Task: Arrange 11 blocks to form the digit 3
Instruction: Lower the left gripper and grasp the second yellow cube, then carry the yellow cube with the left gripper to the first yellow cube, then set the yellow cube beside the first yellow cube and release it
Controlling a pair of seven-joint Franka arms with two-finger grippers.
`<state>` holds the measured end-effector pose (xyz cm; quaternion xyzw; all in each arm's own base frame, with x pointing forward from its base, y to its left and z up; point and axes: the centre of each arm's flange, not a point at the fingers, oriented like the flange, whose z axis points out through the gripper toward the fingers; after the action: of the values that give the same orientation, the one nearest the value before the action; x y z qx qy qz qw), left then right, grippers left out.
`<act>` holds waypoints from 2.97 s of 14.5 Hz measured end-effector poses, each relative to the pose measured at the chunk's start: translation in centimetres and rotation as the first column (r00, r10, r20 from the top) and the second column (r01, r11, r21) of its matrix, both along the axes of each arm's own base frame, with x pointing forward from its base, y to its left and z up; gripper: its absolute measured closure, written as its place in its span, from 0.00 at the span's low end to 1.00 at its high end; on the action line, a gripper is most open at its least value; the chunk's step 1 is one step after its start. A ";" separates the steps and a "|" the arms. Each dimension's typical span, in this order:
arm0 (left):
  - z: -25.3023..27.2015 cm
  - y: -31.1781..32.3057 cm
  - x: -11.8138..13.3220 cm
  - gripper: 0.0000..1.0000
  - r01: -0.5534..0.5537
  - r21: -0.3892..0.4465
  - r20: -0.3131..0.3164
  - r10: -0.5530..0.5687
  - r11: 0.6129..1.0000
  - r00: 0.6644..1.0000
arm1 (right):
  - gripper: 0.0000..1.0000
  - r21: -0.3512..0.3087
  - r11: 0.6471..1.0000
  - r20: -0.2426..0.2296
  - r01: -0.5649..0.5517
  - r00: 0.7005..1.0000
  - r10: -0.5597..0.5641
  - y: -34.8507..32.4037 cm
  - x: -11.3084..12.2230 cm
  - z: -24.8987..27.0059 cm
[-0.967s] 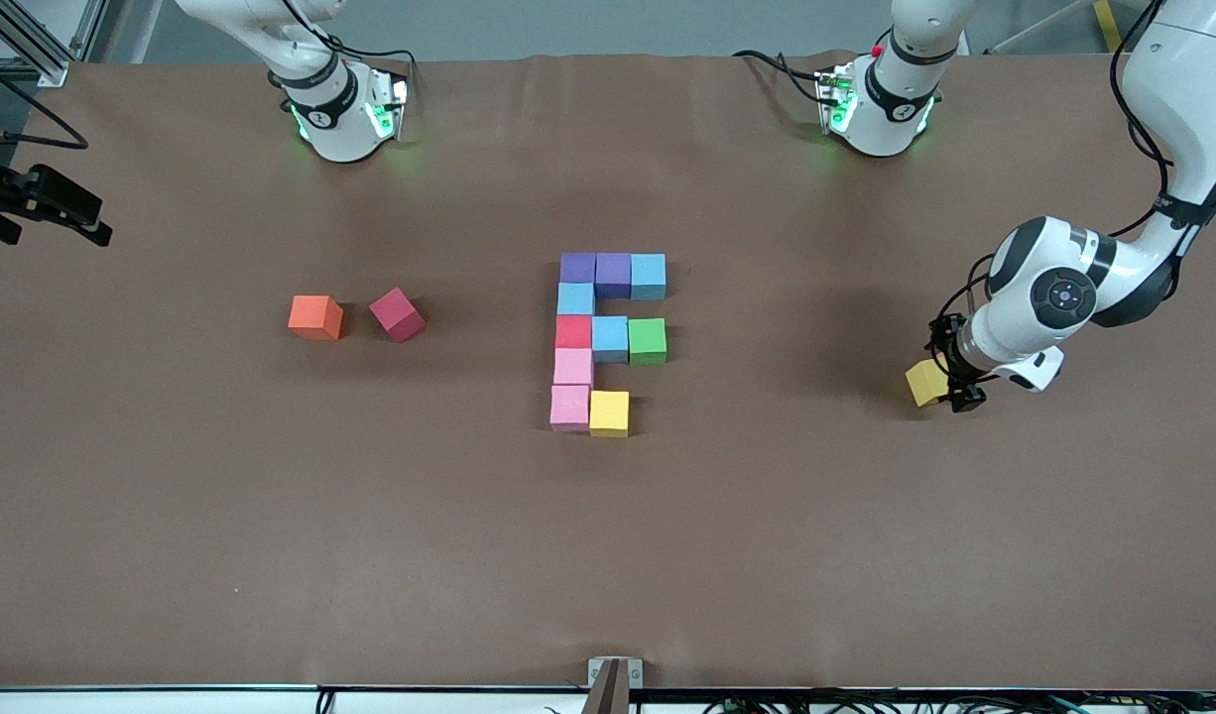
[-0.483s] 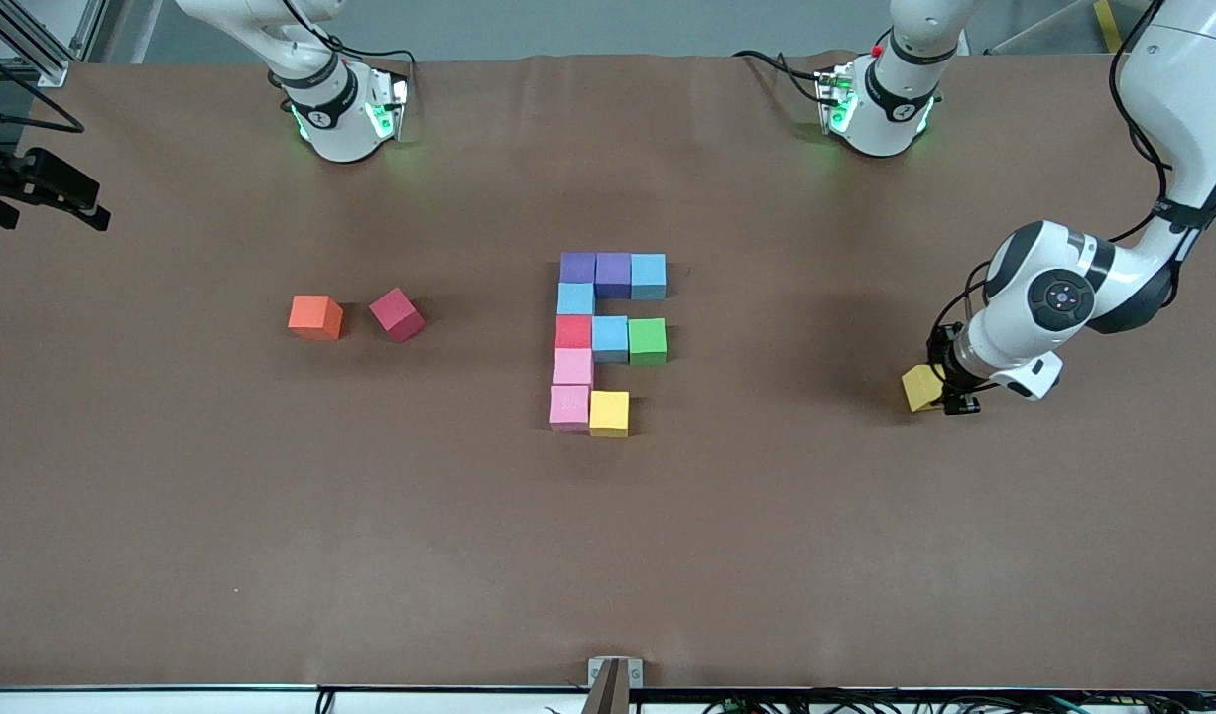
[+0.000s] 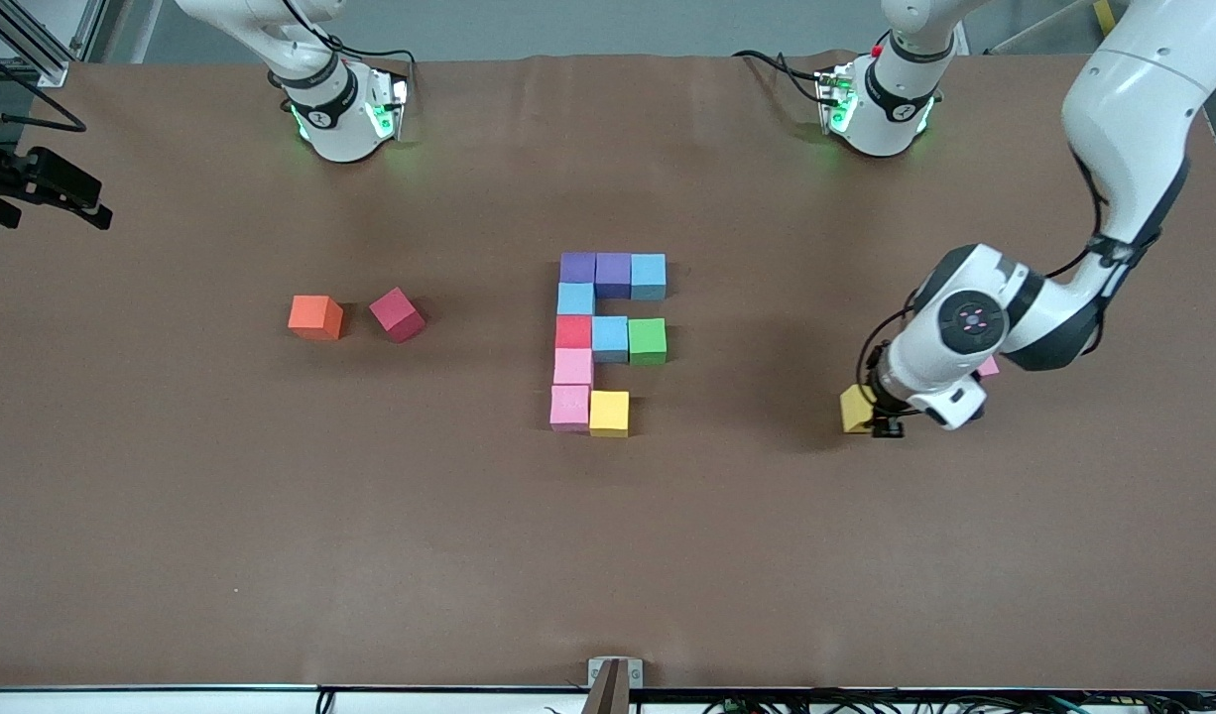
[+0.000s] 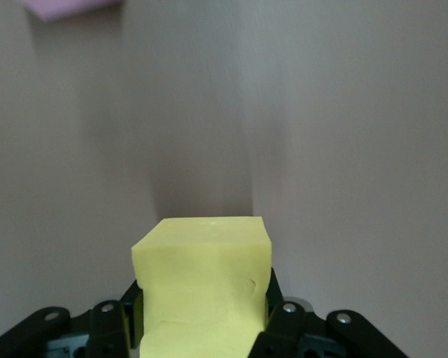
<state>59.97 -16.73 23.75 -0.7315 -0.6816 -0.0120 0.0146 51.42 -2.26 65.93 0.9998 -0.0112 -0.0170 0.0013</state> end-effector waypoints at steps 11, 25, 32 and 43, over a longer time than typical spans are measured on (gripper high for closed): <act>-1.3 -18.8 0.7 0.41 0.032 -0.019 0.000 -0.032 0.999 0.999 | 0.00 0.001 1.000 0.000 -0.024 1.000 0.024 -0.1 0.0 0.0; -3.3 -28.4 -0.8 0.41 0.037 -0.042 0.039 -0.035 0.998 0.999 | 0.00 -0.002 0.999 0.003 -0.045 0.999 0.045 0.9 0.0 0.2; -3.3 -29.9 -1.6 0.41 0.049 -0.048 0.052 -0.046 0.998 0.998 | 0.00 -0.001 1.000 0.002 -0.022 1.000 0.022 -0.3 0.0 0.1; -3.4 -30.9 -1.9 0.37 0.036 -0.082 0.075 -0.030 0.996 0.997 | 0.00 -0.001 1.000 0.013 -0.021 1.000 0.021 -0.4 0.1 0.3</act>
<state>58.06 -47.60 20.39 -0.7417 -0.6694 -0.0108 -0.0410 51.47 -2.65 66.27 0.9999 -0.0007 -0.0104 0.0019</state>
